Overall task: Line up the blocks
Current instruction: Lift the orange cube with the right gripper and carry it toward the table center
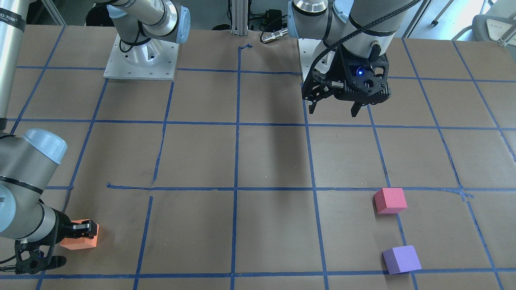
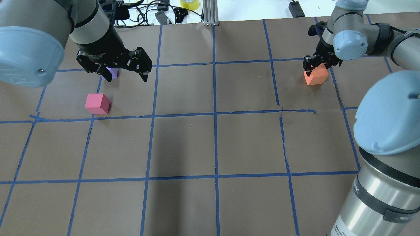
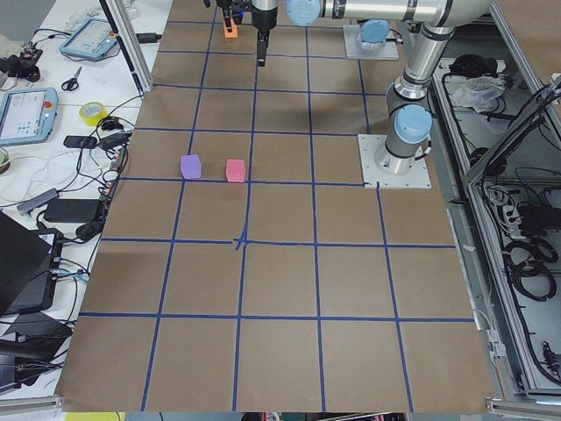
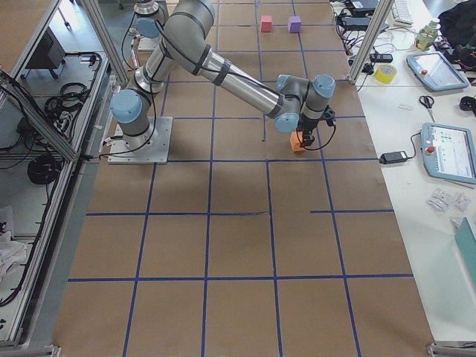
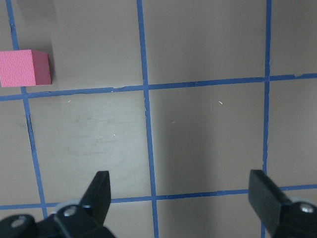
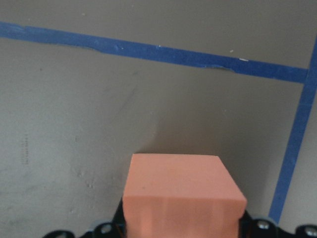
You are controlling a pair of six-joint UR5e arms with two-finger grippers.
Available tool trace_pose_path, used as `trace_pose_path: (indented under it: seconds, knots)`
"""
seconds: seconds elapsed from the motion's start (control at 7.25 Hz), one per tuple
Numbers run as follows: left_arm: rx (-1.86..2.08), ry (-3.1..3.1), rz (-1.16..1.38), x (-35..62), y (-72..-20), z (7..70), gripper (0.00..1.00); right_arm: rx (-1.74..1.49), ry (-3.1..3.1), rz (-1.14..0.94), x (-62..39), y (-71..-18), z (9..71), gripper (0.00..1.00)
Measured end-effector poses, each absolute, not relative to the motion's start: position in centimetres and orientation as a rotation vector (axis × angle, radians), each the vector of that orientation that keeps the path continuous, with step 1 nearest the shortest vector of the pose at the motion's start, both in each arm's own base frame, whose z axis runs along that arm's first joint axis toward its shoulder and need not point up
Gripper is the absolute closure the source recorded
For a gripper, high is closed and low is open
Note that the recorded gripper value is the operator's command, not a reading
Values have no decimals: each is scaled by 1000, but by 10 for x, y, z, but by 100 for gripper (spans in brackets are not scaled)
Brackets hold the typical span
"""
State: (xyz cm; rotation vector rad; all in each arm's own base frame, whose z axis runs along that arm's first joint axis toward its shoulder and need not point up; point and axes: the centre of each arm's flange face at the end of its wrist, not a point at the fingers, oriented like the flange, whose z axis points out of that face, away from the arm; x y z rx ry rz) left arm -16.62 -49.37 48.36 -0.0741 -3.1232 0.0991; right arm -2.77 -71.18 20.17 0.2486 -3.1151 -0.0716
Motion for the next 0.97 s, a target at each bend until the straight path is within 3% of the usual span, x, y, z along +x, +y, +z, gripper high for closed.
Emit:
trace_pose_path:
  seconds: [0.41, 0.97]
  knots:
    - [-76, -3124, 110, -165, -493, 487, 0, 296, -3108, -19, 6, -720, 223, 48]
    - [-72, -3131, 114, -163, -491, 489, 0, 300, -3112, 73, 175, -719, 248, 46]
